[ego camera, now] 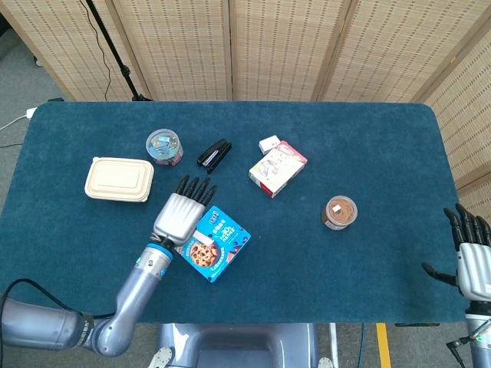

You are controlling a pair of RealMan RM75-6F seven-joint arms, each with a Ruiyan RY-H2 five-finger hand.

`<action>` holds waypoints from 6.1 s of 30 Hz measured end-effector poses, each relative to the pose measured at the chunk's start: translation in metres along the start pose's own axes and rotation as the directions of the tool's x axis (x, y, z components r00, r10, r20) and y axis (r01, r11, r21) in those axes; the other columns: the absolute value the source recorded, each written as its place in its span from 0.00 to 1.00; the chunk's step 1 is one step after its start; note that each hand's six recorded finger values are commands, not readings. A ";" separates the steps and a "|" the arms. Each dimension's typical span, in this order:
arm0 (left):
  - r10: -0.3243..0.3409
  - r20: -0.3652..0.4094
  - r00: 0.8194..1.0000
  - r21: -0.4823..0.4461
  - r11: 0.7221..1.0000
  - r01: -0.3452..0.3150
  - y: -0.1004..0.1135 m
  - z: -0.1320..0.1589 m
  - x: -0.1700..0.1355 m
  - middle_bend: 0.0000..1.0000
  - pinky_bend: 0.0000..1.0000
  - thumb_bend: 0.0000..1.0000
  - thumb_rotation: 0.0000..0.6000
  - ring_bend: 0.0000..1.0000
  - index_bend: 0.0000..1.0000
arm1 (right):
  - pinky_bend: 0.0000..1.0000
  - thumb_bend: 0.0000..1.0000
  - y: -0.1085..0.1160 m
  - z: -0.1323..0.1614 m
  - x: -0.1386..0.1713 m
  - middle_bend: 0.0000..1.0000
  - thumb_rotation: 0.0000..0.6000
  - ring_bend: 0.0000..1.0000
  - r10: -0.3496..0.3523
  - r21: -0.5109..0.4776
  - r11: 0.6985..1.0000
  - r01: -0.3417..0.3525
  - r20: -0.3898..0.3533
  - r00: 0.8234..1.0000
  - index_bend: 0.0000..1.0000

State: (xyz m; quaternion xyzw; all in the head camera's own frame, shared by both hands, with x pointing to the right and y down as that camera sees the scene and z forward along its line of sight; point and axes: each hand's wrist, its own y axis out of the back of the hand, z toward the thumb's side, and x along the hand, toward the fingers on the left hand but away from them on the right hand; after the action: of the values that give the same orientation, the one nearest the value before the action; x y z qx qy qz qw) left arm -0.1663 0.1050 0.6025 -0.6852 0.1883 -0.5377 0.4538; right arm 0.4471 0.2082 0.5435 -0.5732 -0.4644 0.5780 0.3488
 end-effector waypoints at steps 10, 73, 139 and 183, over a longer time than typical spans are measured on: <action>0.099 -0.054 0.994 -0.085 0.991 -0.104 0.009 -0.091 -0.039 0.00 0.00 0.16 1.00 0.00 0.00 | 0.00 0.00 -0.017 0.026 -0.003 0.00 1.00 0.00 0.040 0.091 0.995 -0.027 -0.136 0.990 0.00; 0.073 -0.474 0.877 -0.399 0.871 -0.288 -0.045 -0.257 -0.210 0.00 0.00 0.13 1.00 0.00 0.00 | 0.00 0.91 -0.135 0.418 -0.023 0.00 1.00 0.00 0.329 0.413 0.911 -0.004 -0.721 0.610 0.28; 0.064 -0.472 0.879 -0.420 0.861 -0.287 -0.047 -0.256 -0.211 0.00 0.00 0.13 1.00 0.00 0.00 | 0.00 0.91 -0.175 0.391 0.002 0.00 1.00 0.00 0.330 0.475 0.873 0.113 -0.744 0.581 0.33; 0.058 -0.468 0.882 -0.433 0.855 -0.285 -0.048 -0.256 -0.212 0.00 0.00 0.13 1.00 0.00 0.00 | 0.00 0.91 -0.172 0.382 0.016 0.00 1.00 0.00 0.307 0.490 0.845 0.212 -0.771 0.558 0.37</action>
State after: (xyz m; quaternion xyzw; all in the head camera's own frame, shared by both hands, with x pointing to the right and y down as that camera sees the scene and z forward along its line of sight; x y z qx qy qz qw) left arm -0.4844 0.1804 0.5245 -0.6184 0.4773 -0.5684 0.2583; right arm 0.0460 0.2272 0.6653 -0.6681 -0.0495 0.3540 0.6526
